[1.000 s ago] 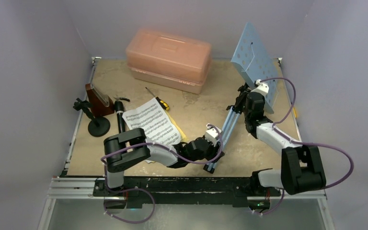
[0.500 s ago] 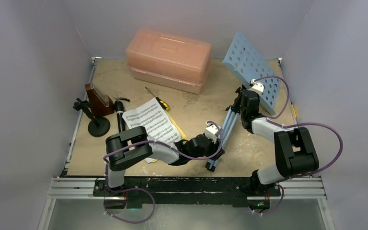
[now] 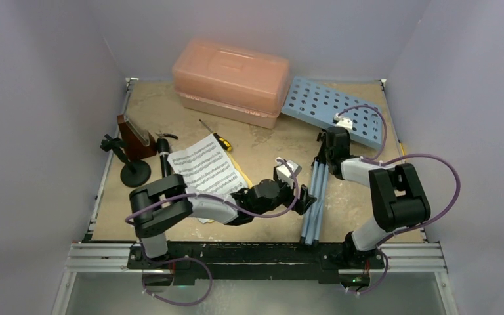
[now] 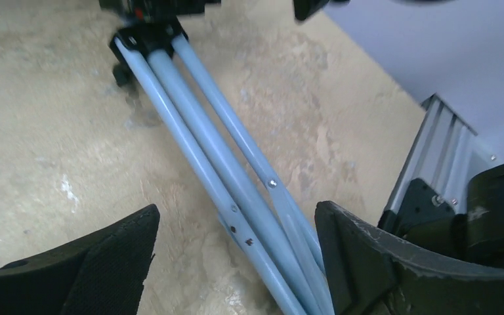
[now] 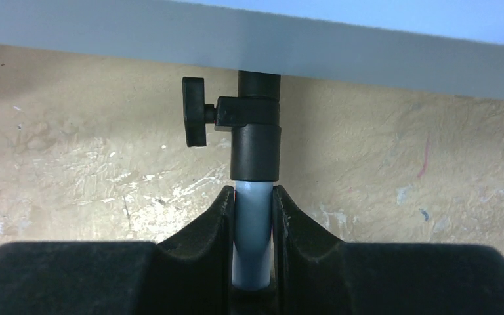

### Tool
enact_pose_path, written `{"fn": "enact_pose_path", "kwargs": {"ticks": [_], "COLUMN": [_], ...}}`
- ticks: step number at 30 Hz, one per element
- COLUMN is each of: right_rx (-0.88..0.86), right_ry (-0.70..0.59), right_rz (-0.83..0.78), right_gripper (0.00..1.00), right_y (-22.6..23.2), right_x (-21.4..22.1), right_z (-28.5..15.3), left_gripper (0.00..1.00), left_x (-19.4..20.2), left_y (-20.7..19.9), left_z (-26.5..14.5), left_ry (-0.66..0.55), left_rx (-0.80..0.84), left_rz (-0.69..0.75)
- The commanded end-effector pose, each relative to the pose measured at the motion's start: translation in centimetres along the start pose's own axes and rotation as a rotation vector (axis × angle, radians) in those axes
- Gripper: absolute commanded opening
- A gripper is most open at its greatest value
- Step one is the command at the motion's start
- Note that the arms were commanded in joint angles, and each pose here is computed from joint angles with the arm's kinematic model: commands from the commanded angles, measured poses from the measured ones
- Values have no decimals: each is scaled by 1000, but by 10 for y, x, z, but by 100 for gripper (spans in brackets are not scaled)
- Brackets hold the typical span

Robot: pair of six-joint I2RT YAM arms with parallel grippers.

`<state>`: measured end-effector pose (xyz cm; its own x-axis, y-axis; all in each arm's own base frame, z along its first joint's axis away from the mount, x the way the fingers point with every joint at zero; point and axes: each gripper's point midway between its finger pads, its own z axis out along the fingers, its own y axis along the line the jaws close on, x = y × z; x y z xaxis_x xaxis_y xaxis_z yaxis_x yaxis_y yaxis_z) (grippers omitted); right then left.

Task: Pack up the instrument practice props
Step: Place the music stand at the center of the board.

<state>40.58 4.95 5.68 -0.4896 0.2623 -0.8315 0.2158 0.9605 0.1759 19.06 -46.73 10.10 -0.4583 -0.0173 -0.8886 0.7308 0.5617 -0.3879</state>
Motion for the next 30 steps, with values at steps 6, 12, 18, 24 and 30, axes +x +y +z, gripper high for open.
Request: {"fn": "enact_pose_path", "kwargs": {"ticks": [6,12,18,24,30], "right_rx": [-51,49,138,120,69], "right_ry": [-173,-132,-86,-58,-54], "right_rz": [24,56,97,111,131], "right_gripper": [0,0,0,14,40], "right_y": [25,13,3,8,16], "right_x": [-72,-68,-62,-58,-62], "right_z": [-2,10,26,29,16], "left_gripper": [97,99,99,99,99], "left_x": [-85,-126,-151,-179,-209], "left_y": [13,49,101,127,124], "left_z": [-51,-99,-158,-228,-284], "left_ry": [-175,-163,-155,-232,-349], "left_rx": [-133,-322,-476,-643,-673], "left_rz": [23,29,-7,5,5]}}
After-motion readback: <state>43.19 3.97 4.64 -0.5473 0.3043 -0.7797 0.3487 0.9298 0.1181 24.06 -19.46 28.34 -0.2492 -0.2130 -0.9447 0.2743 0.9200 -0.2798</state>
